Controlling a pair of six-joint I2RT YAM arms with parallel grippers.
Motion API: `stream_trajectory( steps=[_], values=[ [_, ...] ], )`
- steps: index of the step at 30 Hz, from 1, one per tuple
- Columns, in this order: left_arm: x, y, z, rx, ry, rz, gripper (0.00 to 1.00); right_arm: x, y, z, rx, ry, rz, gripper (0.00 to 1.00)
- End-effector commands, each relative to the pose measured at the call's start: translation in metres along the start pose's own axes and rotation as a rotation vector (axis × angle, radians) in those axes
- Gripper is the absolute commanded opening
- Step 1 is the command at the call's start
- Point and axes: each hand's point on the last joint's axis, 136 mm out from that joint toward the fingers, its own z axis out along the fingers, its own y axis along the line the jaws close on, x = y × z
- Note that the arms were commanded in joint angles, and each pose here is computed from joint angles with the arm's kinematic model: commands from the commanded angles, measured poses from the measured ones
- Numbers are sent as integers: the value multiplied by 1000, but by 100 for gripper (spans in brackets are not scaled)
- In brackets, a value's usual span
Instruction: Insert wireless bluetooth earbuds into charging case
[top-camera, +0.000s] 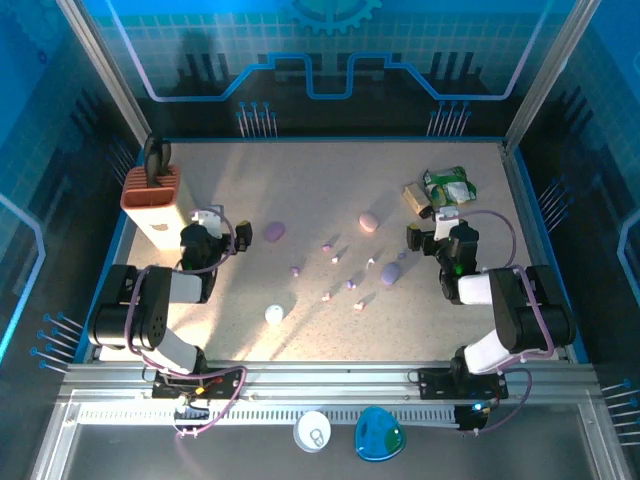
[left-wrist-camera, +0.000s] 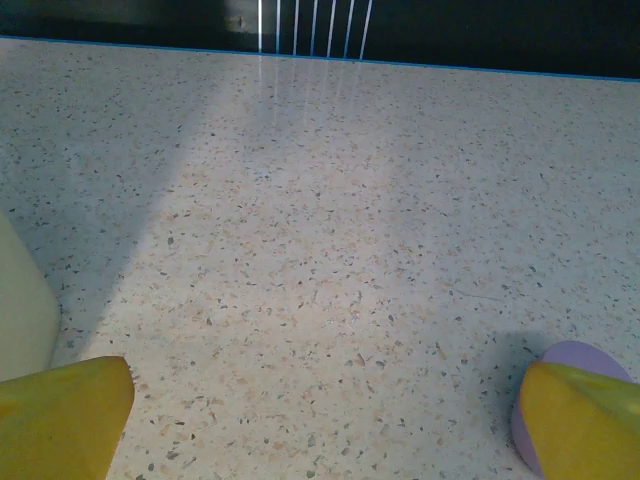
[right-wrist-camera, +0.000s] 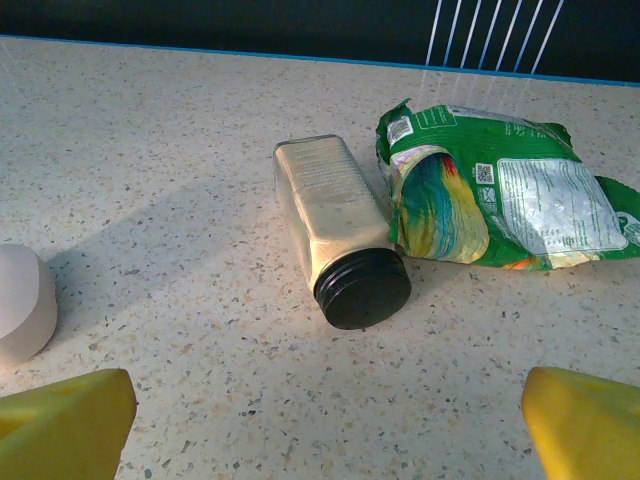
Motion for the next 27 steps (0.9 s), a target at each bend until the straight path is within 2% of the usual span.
stream_trajectory(
  steps=[1, 27],
  values=[
    [-7, 1, 2, -4, -17, 0, 99, -13, 1, 4, 10, -33, -20, 100],
    [-13, -5, -5, 15, -38, 11, 99, -13, 1, 2, 14, -39, -15, 100]
  ],
)
